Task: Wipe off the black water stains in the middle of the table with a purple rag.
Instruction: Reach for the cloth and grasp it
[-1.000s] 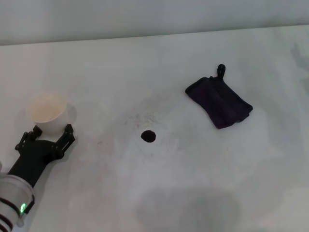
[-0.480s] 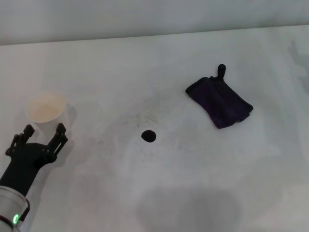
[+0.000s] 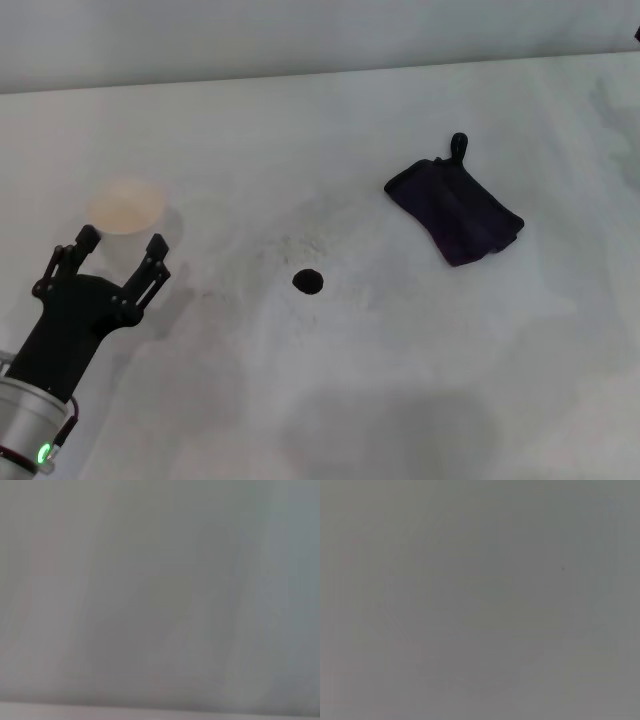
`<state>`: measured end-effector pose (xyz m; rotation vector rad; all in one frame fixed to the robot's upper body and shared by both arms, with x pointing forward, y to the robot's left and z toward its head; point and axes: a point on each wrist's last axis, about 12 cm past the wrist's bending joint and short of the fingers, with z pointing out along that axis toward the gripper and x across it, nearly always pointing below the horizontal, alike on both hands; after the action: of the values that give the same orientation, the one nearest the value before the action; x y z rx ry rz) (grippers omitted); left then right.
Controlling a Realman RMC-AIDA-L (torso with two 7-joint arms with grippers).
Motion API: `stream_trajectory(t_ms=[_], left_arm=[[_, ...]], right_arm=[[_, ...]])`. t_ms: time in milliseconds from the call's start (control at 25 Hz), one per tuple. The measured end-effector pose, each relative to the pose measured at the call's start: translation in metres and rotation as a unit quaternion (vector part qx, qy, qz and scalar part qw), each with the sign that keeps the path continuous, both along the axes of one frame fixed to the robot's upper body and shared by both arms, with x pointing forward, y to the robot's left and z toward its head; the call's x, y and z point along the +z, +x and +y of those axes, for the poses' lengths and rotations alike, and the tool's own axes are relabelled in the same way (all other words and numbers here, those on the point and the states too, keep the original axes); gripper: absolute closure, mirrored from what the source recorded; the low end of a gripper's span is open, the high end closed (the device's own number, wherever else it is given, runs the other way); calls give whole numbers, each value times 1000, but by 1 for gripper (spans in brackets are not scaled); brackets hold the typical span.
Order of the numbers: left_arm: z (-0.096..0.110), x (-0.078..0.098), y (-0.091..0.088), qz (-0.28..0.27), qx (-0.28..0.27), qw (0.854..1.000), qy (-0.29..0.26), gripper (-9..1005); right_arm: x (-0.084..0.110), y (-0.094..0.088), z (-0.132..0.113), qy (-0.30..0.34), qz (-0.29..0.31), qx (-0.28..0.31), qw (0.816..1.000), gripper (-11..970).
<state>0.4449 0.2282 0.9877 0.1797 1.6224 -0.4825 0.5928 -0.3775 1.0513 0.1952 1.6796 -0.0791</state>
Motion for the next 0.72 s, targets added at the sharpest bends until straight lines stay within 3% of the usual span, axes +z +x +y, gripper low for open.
stream_trajectory(t_ms=[720], left_arm=[[8,17,-19,-85,8,996,-40,118]], right_arm=[[1,2,3,0,-2,4,1000,90]])
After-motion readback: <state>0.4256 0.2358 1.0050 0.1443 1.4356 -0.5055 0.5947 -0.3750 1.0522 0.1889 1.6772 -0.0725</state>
